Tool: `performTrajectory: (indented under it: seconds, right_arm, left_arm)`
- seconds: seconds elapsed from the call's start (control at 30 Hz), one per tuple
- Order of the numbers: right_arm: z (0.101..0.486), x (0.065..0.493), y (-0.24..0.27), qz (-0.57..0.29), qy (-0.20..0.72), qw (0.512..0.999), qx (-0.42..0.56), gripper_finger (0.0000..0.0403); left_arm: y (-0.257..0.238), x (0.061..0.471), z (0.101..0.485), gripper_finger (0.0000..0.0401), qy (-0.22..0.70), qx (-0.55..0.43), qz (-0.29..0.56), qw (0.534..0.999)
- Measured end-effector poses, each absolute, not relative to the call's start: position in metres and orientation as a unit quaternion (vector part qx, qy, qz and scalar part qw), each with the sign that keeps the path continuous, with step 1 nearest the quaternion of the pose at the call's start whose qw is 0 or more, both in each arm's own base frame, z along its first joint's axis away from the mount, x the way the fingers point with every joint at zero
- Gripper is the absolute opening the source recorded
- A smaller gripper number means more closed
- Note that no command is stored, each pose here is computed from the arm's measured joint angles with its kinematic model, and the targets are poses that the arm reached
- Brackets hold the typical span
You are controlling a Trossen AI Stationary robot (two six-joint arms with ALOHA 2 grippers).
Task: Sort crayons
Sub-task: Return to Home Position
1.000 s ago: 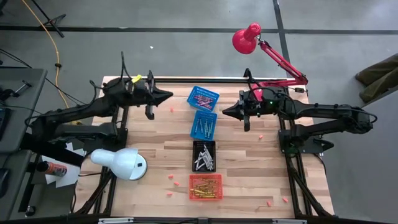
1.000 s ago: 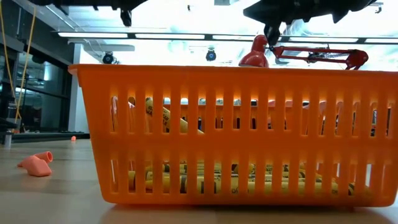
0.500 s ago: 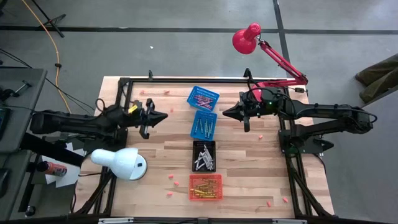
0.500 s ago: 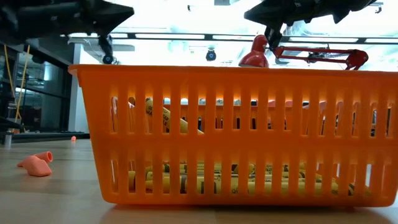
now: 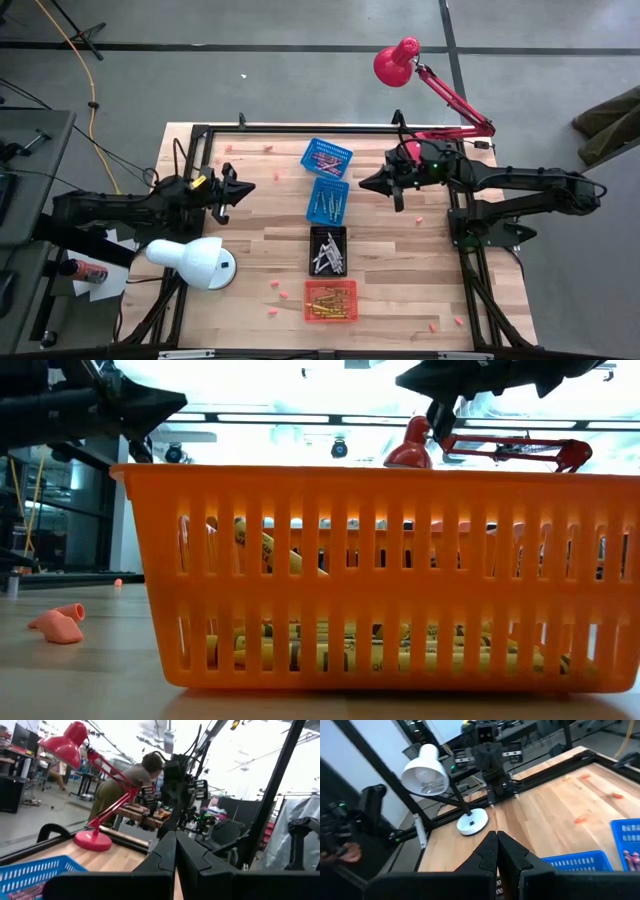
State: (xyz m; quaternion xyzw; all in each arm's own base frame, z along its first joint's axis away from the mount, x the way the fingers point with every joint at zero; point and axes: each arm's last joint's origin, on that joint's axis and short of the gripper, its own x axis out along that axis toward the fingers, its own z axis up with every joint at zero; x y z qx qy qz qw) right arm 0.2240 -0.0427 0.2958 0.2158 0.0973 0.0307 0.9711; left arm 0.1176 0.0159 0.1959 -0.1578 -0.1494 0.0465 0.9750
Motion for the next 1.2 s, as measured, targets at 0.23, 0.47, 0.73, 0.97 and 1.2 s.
performTrajectory:
  seconds: [0.23, 0.47, 0.73, 0.97, 1.2]
  right_arm:
    - [0.299, 0.218, -0.04, 0.047, 0.1, 0.971, 0.213, 0.0]
    - [0.304, 0.19, -0.035, 0.042, 0.13, 0.968, 0.212, 0.0]
    - [0.316, 0.138, -0.024, 0.025, 0.13, 0.979, 0.155, 0.0]
    - [0.325, 0.108, -0.018, 0.019, 0.082, 0.991, 0.1, 0.0]
    - [0.274, 0.111, -0.018, 0.03, -0.02, 0.991, 0.13, 0.0]
  left_arm:
    - [0.016, 0.117, 0.195, 0.0, -0.144, -0.174, 0.046, 0.973]
    - [0.016, 0.12, 0.185, 0.0, -0.096, -0.213, 0.051, 0.971]
    - [0.016, 0.121, 0.176, 0.0001, -0.049, -0.214, 0.062, 0.974]
    - [0.016, 0.121, 0.17, 0.0001, -0.016, -0.218, 0.069, 0.973]
    - [0.016, 0.121, 0.168, 0.0001, -0.009, -0.219, 0.071, 0.973]
